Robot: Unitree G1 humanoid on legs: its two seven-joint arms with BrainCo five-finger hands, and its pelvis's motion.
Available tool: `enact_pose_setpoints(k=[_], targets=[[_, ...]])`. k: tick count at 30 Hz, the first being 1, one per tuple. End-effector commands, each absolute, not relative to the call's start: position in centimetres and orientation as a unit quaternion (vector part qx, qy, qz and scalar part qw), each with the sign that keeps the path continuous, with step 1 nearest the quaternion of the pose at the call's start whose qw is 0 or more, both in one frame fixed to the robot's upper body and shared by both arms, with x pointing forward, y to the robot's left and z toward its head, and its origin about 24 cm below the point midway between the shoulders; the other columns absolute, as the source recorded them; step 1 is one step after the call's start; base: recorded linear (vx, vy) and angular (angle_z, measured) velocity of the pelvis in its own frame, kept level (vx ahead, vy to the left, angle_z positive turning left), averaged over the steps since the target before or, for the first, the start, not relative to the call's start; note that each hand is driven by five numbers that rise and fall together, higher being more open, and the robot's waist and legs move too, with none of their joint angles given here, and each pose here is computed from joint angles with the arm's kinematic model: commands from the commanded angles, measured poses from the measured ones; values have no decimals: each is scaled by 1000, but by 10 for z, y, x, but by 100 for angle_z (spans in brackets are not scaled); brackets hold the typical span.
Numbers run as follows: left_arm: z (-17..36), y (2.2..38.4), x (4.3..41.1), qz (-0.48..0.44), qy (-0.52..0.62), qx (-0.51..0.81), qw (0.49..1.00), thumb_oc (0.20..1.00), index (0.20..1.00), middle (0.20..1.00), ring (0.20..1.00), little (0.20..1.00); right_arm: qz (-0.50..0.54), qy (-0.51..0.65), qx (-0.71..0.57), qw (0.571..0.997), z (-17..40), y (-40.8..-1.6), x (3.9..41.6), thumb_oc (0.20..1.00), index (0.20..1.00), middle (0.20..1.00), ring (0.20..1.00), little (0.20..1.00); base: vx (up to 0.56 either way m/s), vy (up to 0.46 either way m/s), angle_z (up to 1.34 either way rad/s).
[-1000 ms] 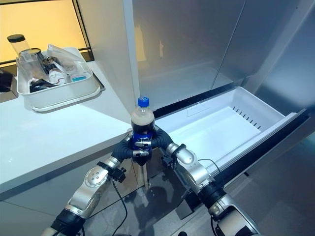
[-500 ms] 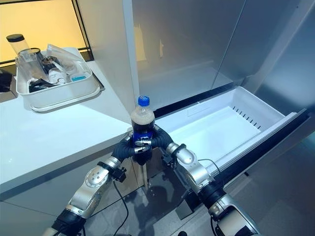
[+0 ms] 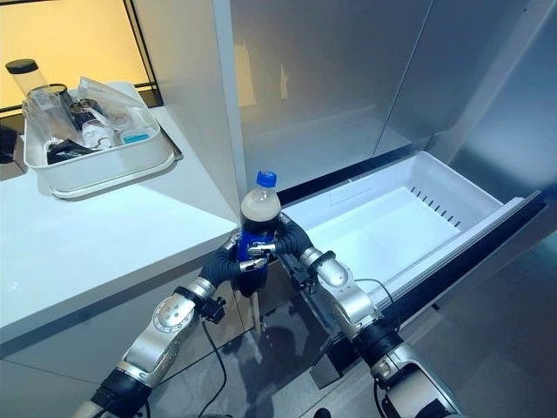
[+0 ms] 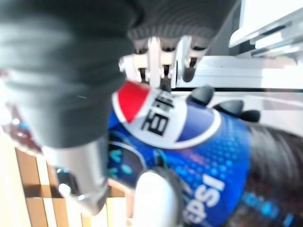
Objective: Take the drinks into the refrigerator
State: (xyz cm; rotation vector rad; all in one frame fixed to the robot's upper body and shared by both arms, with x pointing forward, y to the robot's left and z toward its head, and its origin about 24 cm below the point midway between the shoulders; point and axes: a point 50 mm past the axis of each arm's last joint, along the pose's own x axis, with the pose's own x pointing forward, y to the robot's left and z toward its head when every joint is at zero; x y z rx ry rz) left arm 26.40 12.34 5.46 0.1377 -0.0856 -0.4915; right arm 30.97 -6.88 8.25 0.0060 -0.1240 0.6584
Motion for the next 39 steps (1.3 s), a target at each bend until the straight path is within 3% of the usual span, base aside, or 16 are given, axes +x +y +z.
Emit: enact_pose_setpoints(k=[1,16,29,30,31,39], targets=[[113,90,273,-289,-194,44,936,200,200,200,200,200,308,-184,10,933,144,-69,325,1000,1000,1000,1000,1000,0,0,0],[114,95,274,-276,-198,48,939,200,200,200,200,200,309,-201,8,929,151,-70,323,1000,1000,1000,1000,1000,0,0,0],[119,82,275,-295,-208,58,931,200,200,200,200,200,363,-198,41,909,163,-38,323,1000,1000,1000,1000,1000,0,0,0],[119,82,275,-295,-208,57,931,200,200,200,200,200,364,-198,44,909,163,-37,323,536,536,536,536,536,0,0,0],[119,82,275,-295,-209,56,931,200,200,200,200,200,364,-199,42,909,163,-37,323,200,200,200,200,200,0,0,0],[119,81,276,-293,-208,58,931,200,200,200,200,200,353,-190,27,916,157,-37,325,200,200,200,200,200,0,0,0]])
